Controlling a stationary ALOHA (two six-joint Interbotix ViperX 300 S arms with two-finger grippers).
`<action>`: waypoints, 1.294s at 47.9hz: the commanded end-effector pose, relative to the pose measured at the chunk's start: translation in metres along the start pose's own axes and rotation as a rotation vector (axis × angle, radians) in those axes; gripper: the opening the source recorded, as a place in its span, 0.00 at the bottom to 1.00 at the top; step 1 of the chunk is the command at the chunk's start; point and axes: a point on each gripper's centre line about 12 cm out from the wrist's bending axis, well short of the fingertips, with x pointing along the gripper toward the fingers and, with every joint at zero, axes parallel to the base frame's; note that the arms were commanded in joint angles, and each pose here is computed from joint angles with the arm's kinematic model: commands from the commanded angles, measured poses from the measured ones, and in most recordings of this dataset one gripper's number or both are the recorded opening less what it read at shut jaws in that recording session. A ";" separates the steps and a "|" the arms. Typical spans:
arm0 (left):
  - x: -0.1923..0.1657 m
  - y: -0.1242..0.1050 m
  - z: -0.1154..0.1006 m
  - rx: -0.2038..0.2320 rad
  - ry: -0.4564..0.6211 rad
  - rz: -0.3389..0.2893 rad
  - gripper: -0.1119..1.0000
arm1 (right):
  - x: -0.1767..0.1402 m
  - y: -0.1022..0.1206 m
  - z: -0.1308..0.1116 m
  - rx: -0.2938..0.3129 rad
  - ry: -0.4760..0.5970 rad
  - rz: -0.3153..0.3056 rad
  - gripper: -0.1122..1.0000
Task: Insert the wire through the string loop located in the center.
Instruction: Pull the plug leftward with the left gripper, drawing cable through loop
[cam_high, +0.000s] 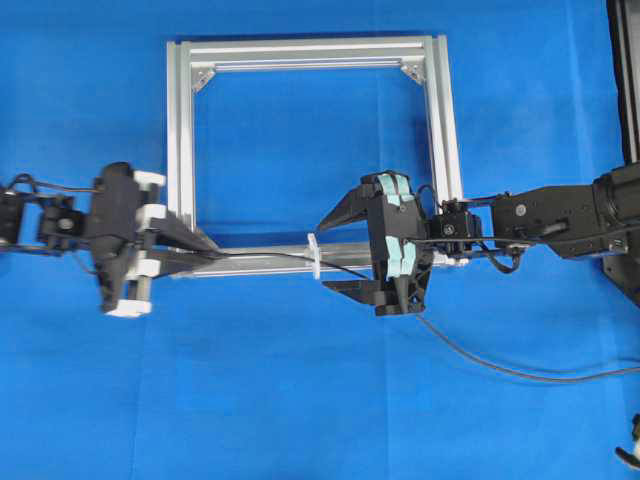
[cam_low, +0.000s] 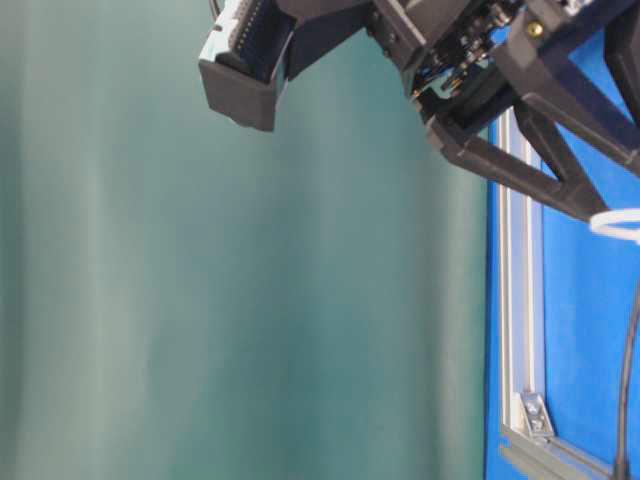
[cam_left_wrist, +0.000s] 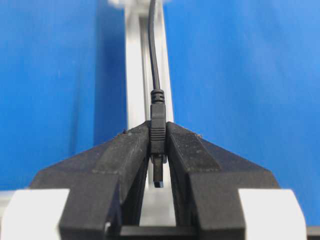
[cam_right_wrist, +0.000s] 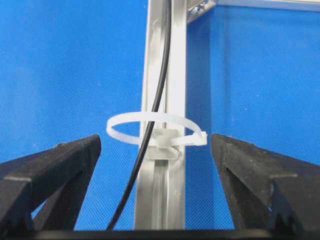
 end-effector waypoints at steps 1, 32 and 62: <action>-0.012 -0.003 0.003 -0.001 -0.031 -0.014 0.18 | -0.001 0.001 0.012 0.003 -0.035 0.003 0.98; -0.049 0.001 -0.020 0.011 -0.012 -0.019 0.18 | 0.000 0.001 0.010 0.003 -0.020 0.002 0.98; -0.055 0.004 -0.023 -0.027 -0.016 -0.010 0.64 | 0.003 0.002 0.020 0.014 -0.025 0.000 0.98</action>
